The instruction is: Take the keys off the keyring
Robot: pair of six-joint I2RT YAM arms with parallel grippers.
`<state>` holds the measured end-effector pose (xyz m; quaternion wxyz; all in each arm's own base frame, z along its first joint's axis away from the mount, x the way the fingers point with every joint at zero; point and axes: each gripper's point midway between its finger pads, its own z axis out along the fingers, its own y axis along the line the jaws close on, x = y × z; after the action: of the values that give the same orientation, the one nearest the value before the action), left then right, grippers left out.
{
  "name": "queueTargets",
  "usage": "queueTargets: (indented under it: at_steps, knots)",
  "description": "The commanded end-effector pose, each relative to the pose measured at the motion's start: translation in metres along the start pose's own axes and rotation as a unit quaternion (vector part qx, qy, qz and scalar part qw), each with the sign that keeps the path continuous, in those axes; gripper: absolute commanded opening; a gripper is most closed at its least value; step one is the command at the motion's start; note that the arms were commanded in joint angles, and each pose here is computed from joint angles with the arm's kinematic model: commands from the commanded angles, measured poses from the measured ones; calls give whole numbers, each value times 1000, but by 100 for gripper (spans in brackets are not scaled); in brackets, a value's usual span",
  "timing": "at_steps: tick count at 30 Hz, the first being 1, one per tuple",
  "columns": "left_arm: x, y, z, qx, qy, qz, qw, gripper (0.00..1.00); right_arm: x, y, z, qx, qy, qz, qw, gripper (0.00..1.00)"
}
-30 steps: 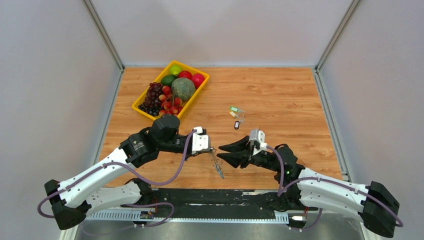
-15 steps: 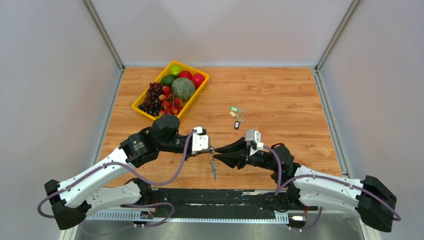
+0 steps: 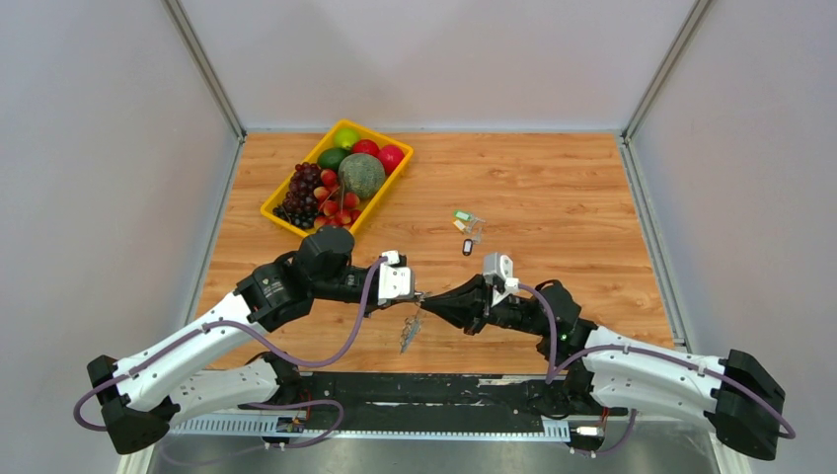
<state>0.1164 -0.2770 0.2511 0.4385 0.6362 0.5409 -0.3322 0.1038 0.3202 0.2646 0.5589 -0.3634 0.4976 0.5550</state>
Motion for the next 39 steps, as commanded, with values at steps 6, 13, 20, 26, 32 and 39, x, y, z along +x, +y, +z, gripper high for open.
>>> queueTargets:
  at_steps: [6, 13, 20, 26, 32, 39]
  knots:
    - [-20, 6, -3, -12, -37, 34, 999, 0, -30, 5, -12, 24, -1, 9, 1000, 0]
    - [-19, 6, -2, -10, -35, 34, 999, 0, -39, -2, -16, 58, 0, 20, 998, 0]
    - [-16, 6, -2, -11, -32, 42, 999, 0, -18, -9, 1, 74, 73, 74, 992, 0]
    - [-13, 3, -1, -9, -27, 56, 998, 0, -14, 3, 9, 39, 95, 112, 988, 0]
    - [-9, 2, 0, -13, -17, 66, 998, 0, -10, 10, 12, 8, 125, 145, 981, 0]
    - [-8, 9, -2, -36, -9, 55, 998, 0, -31, 0, -10, 54, 65, 97, 992, 0]
